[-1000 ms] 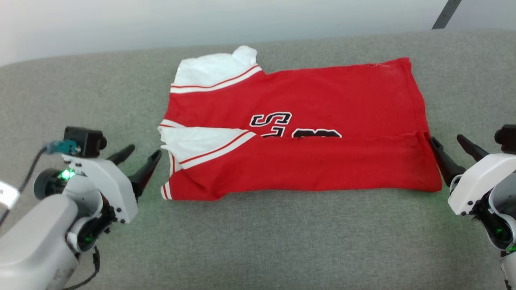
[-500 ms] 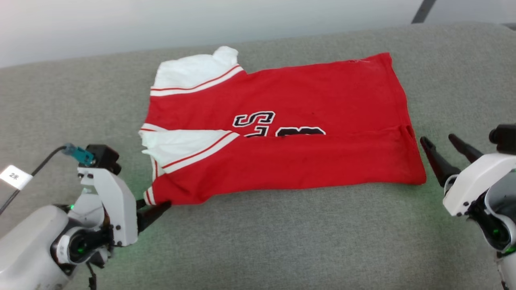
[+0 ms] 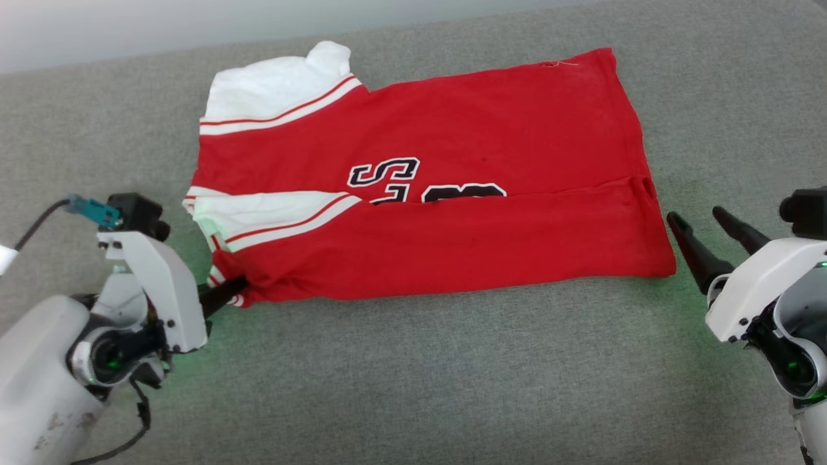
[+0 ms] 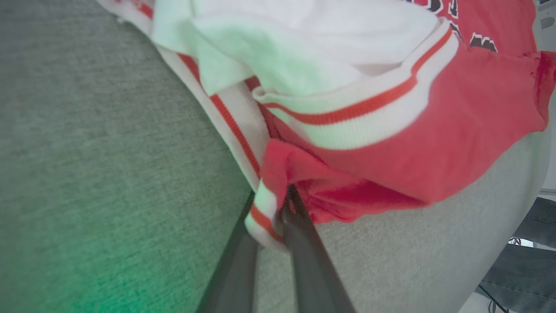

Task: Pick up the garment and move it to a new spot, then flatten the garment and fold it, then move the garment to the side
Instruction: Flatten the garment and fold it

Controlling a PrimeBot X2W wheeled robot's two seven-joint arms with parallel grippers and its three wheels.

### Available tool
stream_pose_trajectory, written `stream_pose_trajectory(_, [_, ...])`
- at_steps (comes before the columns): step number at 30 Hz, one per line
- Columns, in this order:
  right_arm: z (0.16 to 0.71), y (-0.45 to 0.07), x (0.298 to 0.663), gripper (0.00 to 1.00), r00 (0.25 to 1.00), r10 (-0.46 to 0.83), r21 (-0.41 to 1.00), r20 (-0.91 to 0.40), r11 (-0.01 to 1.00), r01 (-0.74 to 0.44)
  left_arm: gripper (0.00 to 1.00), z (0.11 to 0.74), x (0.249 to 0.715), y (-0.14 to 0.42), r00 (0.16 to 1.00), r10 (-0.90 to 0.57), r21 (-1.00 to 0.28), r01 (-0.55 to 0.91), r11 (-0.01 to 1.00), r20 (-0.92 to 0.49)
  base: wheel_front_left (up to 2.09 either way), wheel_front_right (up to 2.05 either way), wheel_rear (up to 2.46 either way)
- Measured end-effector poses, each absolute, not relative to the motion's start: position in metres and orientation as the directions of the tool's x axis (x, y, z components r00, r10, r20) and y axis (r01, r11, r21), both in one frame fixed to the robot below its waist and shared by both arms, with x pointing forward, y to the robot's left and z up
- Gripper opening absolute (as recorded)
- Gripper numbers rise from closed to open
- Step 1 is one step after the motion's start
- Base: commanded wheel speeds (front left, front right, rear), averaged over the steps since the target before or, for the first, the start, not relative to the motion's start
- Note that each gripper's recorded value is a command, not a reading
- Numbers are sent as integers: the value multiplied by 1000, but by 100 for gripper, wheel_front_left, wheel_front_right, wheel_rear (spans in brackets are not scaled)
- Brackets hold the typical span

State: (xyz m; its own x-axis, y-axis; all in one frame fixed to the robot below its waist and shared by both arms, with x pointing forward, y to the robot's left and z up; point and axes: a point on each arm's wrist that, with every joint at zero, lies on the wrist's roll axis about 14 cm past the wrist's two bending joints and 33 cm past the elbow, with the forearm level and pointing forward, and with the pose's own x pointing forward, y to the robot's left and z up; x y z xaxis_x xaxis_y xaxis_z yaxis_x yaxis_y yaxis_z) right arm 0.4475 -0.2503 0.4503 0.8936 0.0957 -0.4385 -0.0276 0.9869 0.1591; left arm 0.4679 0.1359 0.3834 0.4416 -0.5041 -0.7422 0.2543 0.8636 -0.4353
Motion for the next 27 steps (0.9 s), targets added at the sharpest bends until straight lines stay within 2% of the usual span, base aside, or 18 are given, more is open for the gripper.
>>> stream_pose_trajectory(5, [435,-236,440,100,824,153,136,-545,986,-93,0,385,465,132,449,-521,-451,261,853,-726,0,0,0])
stream_pose_trajectory(9, [414,-224,425,100,684,196,92,-703,978,-186,0,388,461,132,463,-527,-455,266,850,-713,0,0,0])
stream_pose_trajectory(11, [409,-227,421,100,628,178,37,-758,973,-230,0,388,460,133,466,-527,-451,273,850,-711,0,0,0])
stream_pose_trajectory(21, [395,-226,431,100,538,180,71,-823,973,-218,0,388,453,129,476,-541,-460,285,841,-693,0,0,0])
stream_pose_trajectory(22, [394,-225,430,66,533,184,77,-826,973,-216,0,389,452,129,477,-542,-462,285,840,-691,0,0,0])
stream_pose_trajectory(23, [393,-224,430,21,527,188,81,-829,972,-218,0,389,451,128,478,-543,-463,286,839,-690,0,0,0])
stream_pose_trajectory(24, [393,-223,429,0,524,191,86,-830,972,-219,0,390,451,128,482,-544,-464,285,839,-687,0,0,0])
stream_pose_trajectory(27, [394,-223,430,0,533,200,99,-822,972,-212,0,390,447,129,484,-543,-463,285,839,-686,0,0,0])
